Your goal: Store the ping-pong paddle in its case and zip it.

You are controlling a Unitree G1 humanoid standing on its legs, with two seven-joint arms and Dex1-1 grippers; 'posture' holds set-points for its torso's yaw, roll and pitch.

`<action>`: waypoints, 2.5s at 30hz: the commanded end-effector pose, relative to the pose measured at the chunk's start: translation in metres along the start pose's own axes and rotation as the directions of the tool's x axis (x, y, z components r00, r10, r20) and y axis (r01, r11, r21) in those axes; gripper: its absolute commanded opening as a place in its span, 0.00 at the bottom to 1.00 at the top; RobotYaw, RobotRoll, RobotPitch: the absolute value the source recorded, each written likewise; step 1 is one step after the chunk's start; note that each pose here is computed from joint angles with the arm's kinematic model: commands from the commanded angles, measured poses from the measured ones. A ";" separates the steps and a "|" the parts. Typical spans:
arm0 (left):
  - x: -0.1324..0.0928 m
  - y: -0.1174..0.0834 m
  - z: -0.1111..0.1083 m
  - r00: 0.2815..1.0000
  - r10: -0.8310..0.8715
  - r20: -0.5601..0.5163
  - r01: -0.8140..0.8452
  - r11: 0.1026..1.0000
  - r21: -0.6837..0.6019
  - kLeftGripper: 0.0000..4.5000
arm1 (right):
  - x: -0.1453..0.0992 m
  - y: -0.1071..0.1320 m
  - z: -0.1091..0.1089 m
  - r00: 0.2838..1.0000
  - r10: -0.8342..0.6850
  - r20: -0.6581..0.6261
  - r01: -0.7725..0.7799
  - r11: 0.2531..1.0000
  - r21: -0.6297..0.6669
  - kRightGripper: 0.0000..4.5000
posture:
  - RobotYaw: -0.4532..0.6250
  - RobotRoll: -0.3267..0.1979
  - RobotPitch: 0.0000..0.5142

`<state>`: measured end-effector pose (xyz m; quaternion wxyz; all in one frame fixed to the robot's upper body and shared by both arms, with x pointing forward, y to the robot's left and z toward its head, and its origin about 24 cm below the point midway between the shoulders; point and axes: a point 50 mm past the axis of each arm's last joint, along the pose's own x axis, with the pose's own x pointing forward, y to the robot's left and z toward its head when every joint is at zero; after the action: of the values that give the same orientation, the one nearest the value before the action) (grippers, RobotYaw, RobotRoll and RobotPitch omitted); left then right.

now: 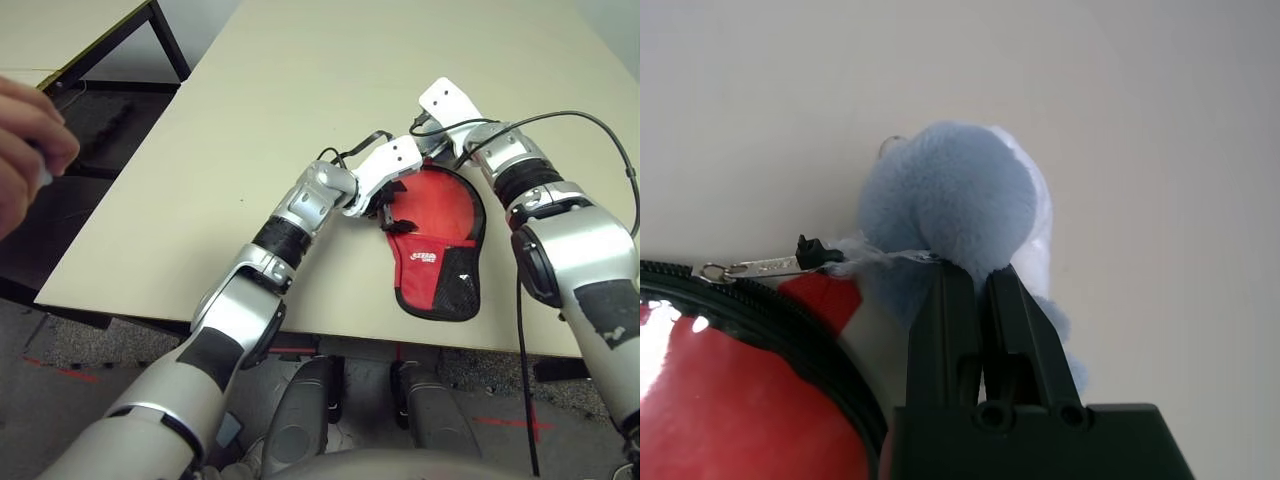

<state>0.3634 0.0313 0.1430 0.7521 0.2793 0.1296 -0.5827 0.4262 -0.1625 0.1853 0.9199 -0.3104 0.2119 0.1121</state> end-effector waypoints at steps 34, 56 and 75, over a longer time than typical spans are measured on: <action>0.039 -0.015 -0.035 0.973 -0.059 -0.224 0.029 0.990 -0.135 1.00 | -0.006 -0.021 -0.011 0.991 -0.117 -0.064 0.115 0.993 -0.035 0.01 | 0.35 0.62 0.30; 0.042 -0.017 -0.031 0.976 -0.057 -0.211 0.030 0.991 -0.132 1.00 | -0.030 -0.031 -0.038 0.947 0.099 -0.305 -0.113 0.993 -0.030 0.01 | 0.30 0.62 0.32; 0.046 -0.020 -0.028 0.977 -0.069 -0.202 0.044 0.991 -0.129 1.00 | -0.111 -0.033 -0.063 0.939 0.128 -0.319 -0.125 0.992 0.028 0.01 | 0.24 0.62 0.34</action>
<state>0.3681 -0.0053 0.1263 0.7480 0.2732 0.1757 -0.5788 0.3275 -0.2336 0.2048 0.8676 -0.3065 0.3729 0.1196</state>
